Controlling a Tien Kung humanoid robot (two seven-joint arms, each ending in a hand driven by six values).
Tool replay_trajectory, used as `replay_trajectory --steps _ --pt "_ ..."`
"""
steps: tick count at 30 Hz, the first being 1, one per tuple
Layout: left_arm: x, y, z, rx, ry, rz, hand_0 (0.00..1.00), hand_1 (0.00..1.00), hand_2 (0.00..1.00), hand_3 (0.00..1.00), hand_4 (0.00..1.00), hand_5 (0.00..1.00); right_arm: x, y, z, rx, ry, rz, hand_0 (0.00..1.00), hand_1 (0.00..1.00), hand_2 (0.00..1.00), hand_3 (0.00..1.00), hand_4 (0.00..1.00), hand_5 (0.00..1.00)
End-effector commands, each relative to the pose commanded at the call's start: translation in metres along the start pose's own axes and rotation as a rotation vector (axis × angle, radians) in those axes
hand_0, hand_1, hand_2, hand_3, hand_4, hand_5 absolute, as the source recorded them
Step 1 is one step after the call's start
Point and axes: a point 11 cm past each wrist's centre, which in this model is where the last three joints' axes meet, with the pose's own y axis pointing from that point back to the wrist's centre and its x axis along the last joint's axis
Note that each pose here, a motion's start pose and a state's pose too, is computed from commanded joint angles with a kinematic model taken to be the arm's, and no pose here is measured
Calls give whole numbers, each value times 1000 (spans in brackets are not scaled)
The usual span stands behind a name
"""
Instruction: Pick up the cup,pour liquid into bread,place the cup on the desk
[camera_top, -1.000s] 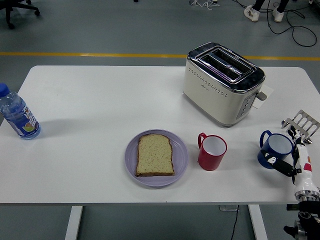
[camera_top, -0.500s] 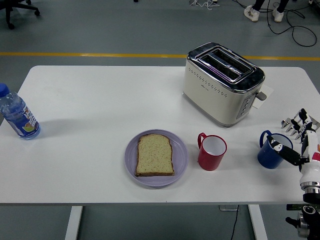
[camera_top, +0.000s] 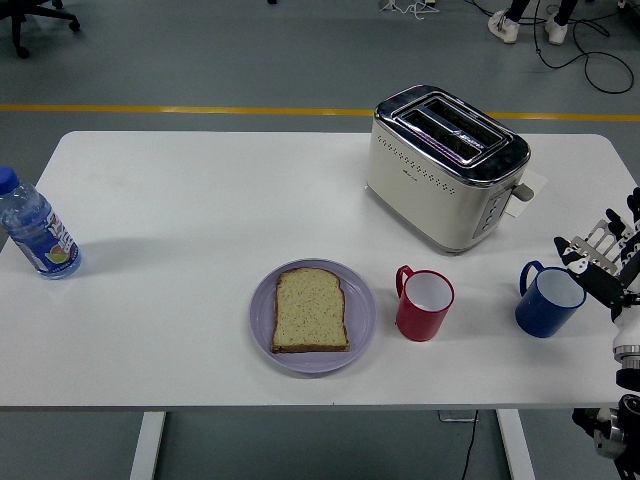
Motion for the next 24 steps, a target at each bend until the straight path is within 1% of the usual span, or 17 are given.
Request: replay_trajectory --steps 1,6,7,12,13,18,19,24 --pt "0 0 0 1 -2 -1 639 648 666 567 335 840 2 -1 -1 0 -26 20 739 680 756 752 639 112" --pt "-2 0 -2 4 -10 -3 639 648 666 567 335 840 13 -3 -3 -21 -162 108 739 680 756 752 639 112" --pt "-2 0 -2 4 -12 -3 639 648 666 566 334 839 15 -2 -2 -33 -189 124 692 634 691 642 586 114" --pt "-2 0 -2 4 -18 -5 639 648 666 566 334 839 22 0 6 -84 -258 169 692 634 691 642 586 114" --pt "-2 0 -2 3 -17 -5 639 648 665 567 334 840 22 1 7 -89 -267 175 655 608 669 608 555 110" --pt "1 0 9 -18 -6 1 639 648 665 567 334 840 23 -2 7 -98 -302 190 655 608 669 608 555 110" --pt "1 0 10 -19 -6 2 640 648 665 567 334 839 23 -2 7 -98 -304 191 636 595 659 603 540 100" --pt "3 0 15 -27 -12 4 640 648 665 567 334 839 28 -4 7 -107 -331 210 636 595 659 603 540 100"
